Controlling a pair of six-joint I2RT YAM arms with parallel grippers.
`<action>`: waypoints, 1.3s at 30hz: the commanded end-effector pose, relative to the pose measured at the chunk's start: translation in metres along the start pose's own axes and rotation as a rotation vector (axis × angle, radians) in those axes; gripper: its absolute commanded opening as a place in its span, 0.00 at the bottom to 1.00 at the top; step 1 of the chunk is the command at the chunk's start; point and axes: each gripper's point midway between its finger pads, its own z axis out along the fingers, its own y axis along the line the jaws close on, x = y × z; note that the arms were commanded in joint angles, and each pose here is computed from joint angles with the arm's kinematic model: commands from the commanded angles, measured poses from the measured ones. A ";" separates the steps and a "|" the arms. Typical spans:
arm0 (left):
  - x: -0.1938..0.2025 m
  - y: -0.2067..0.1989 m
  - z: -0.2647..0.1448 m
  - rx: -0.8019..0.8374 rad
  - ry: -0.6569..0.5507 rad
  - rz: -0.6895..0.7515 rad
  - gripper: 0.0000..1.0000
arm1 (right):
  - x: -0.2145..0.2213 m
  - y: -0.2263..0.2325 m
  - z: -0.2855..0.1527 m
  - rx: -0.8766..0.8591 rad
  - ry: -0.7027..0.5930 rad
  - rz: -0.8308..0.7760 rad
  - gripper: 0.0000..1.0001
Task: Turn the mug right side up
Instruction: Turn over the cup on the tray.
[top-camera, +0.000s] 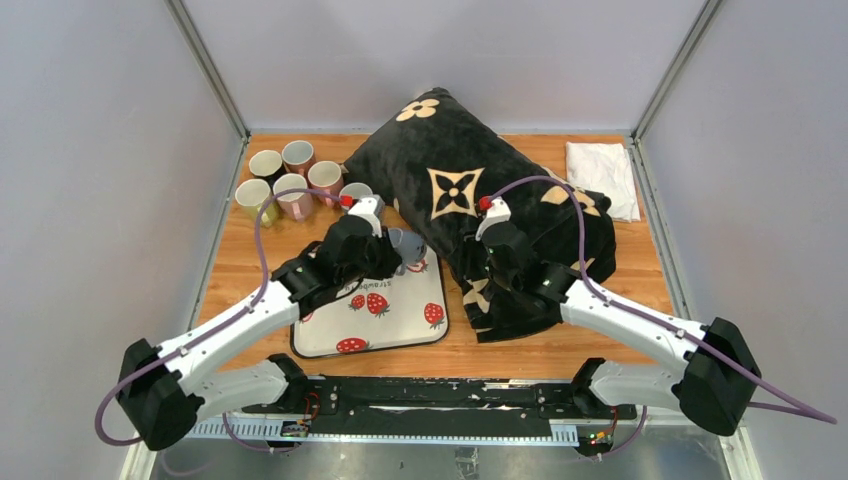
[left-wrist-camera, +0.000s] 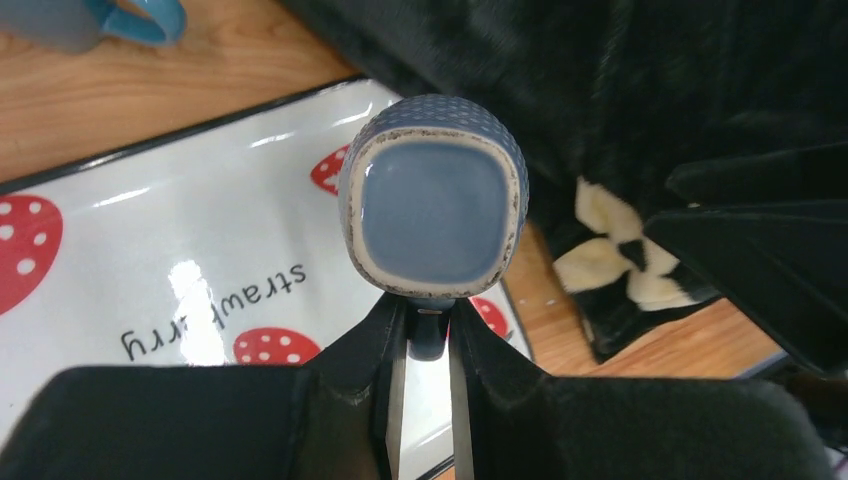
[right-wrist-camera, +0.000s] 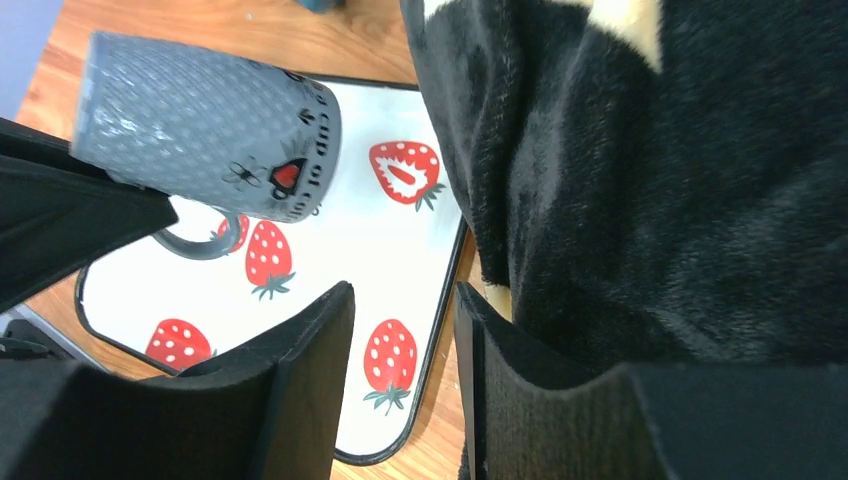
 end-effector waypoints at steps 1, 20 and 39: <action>-0.055 -0.023 -0.027 0.158 -0.185 -0.073 0.00 | -0.037 0.000 -0.011 0.022 -0.116 0.053 0.47; -0.185 -0.065 -0.189 0.534 -0.784 -0.205 0.00 | -0.145 0.123 -0.088 -0.624 -0.356 0.139 0.57; -0.201 -0.110 -0.249 0.860 -0.864 -0.177 0.00 | -0.203 0.191 -0.147 -1.098 -0.514 0.117 0.57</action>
